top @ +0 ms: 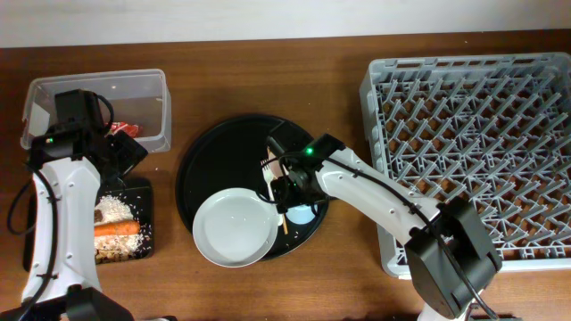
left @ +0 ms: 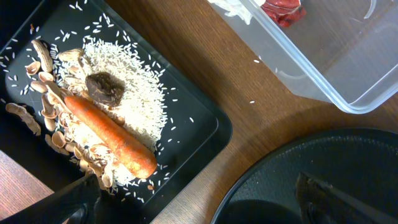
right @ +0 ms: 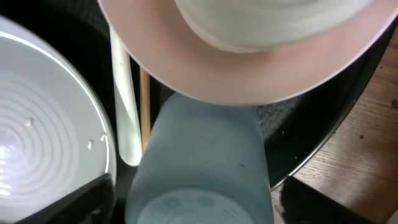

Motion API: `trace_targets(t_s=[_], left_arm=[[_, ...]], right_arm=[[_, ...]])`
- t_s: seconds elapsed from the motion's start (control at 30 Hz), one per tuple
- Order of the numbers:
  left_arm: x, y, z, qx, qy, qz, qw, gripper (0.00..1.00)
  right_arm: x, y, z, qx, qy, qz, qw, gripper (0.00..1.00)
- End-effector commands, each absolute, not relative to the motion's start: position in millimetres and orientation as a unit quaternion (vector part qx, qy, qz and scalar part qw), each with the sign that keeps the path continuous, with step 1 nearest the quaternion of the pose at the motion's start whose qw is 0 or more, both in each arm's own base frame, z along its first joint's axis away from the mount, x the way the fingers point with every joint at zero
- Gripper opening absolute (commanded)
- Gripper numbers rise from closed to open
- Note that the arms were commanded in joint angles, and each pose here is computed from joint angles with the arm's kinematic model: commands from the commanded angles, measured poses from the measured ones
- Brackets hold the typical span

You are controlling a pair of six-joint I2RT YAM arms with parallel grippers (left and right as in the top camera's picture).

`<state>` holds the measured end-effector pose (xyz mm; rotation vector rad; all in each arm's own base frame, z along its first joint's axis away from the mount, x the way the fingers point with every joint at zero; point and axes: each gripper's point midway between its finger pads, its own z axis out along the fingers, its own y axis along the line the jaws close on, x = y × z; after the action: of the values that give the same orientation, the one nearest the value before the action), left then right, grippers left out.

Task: Sort waste into correct bins and load items into the dishwasher rack
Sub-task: 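Lift the blue cup and carry it right over the dish rack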

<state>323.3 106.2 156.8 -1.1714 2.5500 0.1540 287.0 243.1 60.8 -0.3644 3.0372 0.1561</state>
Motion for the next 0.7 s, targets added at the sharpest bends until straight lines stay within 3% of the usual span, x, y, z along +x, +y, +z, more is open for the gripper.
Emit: trace_targets(t_s=[0.0,0.17,0.43,0.67], left_arm=[[324.1,108.0,158.5,-0.417,0.892,0.055,0.167,0.99],[324.0,108.0,158.5,-0.417,0.892,0.055,0.167,0.99],[324.1,108.0,158.5,-0.417,0.892,0.055,0.167,0.99],[324.0,108.3,158.5,-0.418,0.891,0.055,0.167,0.99]], right_arm=[[285.2,244.3,58.2,-0.118,0.991,0.049,0.038,0.80],[285.7,242.8,58.5,-0.118,0.991,0.046,0.039,0.64],[288.1,233.3,75.3,-0.116,0.992,0.019,0.039,0.57],[309.8,231.7,162.2,-0.106,0.990,0.045,0.087,0.54]])
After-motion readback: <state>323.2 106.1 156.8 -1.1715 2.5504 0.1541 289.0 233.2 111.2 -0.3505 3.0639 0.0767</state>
